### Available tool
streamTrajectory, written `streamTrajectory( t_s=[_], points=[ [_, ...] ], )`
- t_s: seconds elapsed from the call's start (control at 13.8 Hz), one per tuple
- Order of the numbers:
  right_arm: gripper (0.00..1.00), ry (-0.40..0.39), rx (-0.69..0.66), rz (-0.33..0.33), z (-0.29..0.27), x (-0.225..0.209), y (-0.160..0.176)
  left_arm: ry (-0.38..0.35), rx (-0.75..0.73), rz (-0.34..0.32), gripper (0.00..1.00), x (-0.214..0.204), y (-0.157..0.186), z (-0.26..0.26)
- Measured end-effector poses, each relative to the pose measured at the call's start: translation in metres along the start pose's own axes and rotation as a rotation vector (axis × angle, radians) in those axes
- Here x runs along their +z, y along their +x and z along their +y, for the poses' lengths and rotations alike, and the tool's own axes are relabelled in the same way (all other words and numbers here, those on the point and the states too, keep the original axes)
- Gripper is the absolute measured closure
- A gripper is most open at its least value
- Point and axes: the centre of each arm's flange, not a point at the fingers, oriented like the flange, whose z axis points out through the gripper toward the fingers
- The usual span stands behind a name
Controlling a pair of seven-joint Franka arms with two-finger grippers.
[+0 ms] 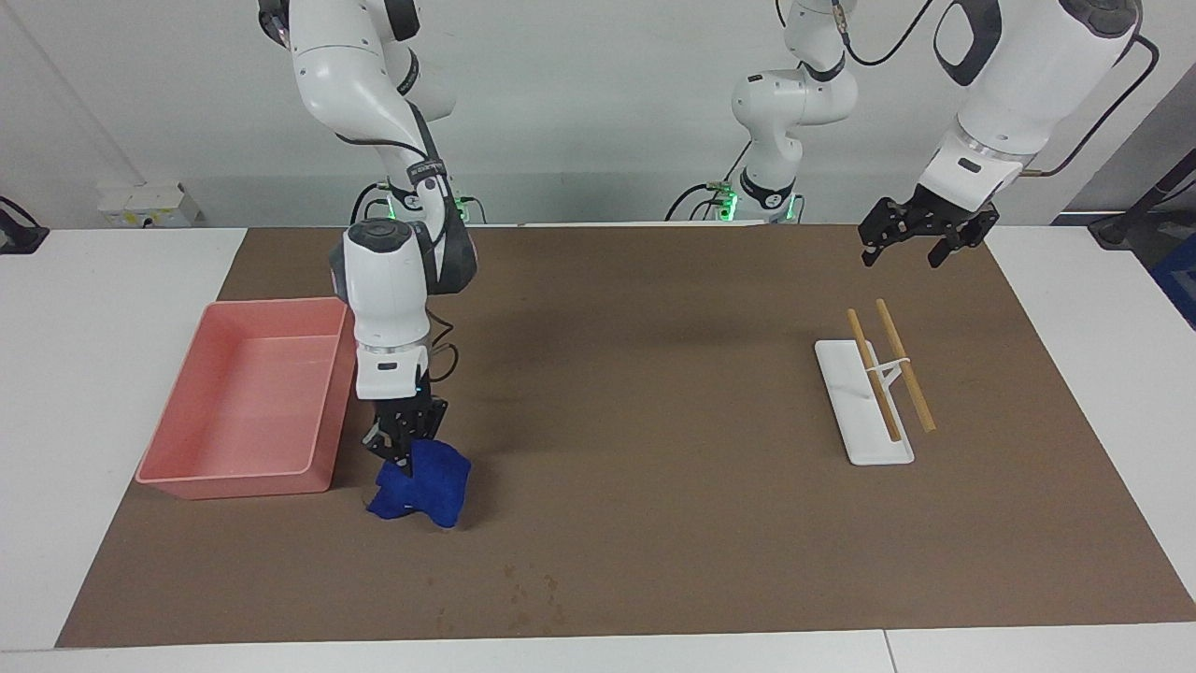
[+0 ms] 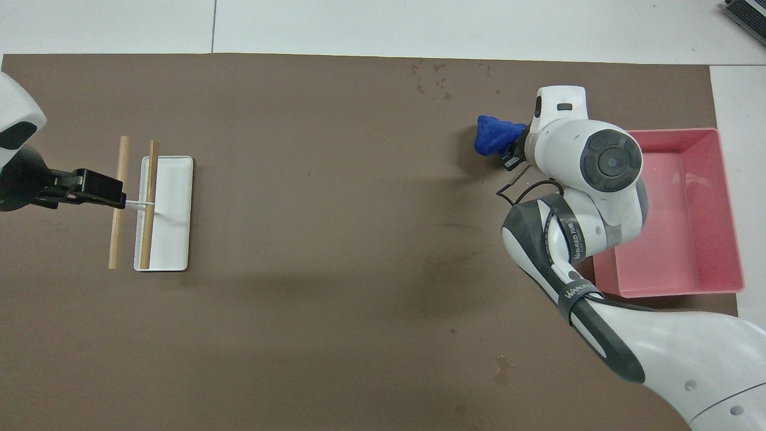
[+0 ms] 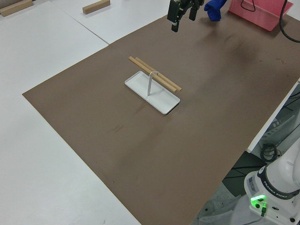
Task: Wipe water with towel using both arms
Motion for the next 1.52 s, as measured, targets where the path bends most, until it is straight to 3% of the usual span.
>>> streamTrajectory(
  t_s=[0.22, 0.58, 0.94, 1.09, 1.3, 1.52],
  points=[
    [0.9, 0.139, 0.235, 0.012, -0.017, 0.006, 0.0, 0.0, 0.0, 0.0, 0.0, 0.0, 0.0, 0.0],
    [0.9, 0.304, 0.514, 0.027, -0.02, 0.014, -0.013, 0.0, 0.0, -0.001, 0.0, 0.0, 0.0, 0.0],
    [0.9, 0.43, 0.594, -0.053, -0.031, 0.016, -0.022, 0.0, 0.0, -0.001, 0.0, 0.0, 0.0, 0.0],
    [0.9, 0.438, 0.564, -0.087, -0.035, 0.014, -0.026, 0.0, 0.0, -0.001, 0.0, 0.0, 0.0, 0.0],
    [0.9, 0.354, 0.453, -0.128, -0.031, 0.016, -0.032, 0.0, 0.0, -0.001, 0.0, 0.0, 0.0, 0.0],
    [0.9, 0.4, 0.547, -0.193, -0.024, 0.018, -0.045, 0.0, 0.0, -0.001, 0.0, 0.0, 0.0, 0.0]
  ],
)
